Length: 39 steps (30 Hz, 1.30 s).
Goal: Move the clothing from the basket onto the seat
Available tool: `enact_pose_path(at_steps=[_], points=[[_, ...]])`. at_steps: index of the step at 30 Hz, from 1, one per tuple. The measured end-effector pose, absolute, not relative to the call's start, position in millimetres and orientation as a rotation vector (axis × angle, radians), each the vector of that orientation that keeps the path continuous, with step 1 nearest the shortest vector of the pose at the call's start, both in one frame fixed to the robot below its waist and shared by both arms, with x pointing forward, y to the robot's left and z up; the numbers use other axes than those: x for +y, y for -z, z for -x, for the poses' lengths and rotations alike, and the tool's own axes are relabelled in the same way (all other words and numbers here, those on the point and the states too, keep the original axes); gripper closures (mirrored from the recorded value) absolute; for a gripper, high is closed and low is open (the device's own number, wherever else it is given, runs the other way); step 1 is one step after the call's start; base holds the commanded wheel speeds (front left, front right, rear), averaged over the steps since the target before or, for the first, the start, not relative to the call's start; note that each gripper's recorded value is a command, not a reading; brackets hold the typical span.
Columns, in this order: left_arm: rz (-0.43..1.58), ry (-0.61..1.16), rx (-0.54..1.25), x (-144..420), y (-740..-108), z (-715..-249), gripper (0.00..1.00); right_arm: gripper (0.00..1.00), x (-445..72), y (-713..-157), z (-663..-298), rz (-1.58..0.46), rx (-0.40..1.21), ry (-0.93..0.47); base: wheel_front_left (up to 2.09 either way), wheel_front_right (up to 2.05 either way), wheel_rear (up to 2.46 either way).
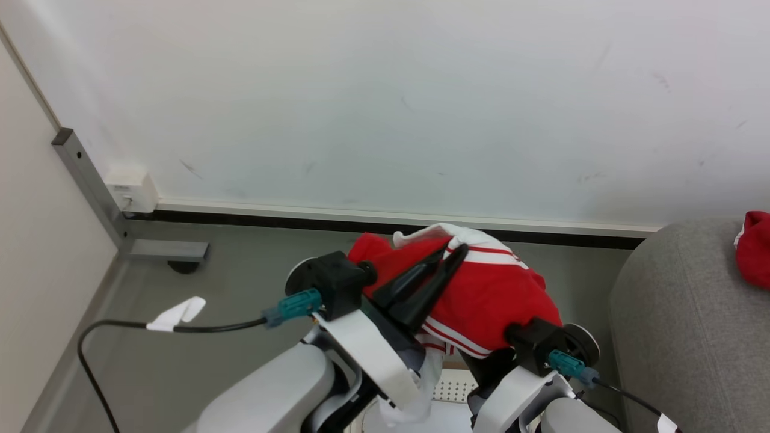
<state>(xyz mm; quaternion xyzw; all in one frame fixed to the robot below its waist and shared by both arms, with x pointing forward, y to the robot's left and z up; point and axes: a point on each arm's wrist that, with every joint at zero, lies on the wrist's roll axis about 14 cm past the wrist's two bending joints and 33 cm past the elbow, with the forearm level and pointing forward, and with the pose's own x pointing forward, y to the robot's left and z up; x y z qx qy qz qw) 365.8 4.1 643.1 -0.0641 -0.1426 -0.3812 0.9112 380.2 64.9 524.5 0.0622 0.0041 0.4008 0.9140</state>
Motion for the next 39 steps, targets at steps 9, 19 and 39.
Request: enact_pose_path(at_steps=[9,19,39], points=[[0.131,0.749,-0.255,14,-628,-378,1.0,1.0,53,-528,-385,-0.156,-0.005,-0.783,0.0,0.0,0.0],[0.142,0.799,-0.239,-3,-622,-376,0.62,1.0,31,-535,-395,-0.173,-0.036,-0.71,0.0,0.0,0.0],[0.213,1.063,-0.215,-81,-609,-357,0.0,1.0,-124,-546,-406,-0.103,-0.136,-0.278,0.0,0.0,0.0]])
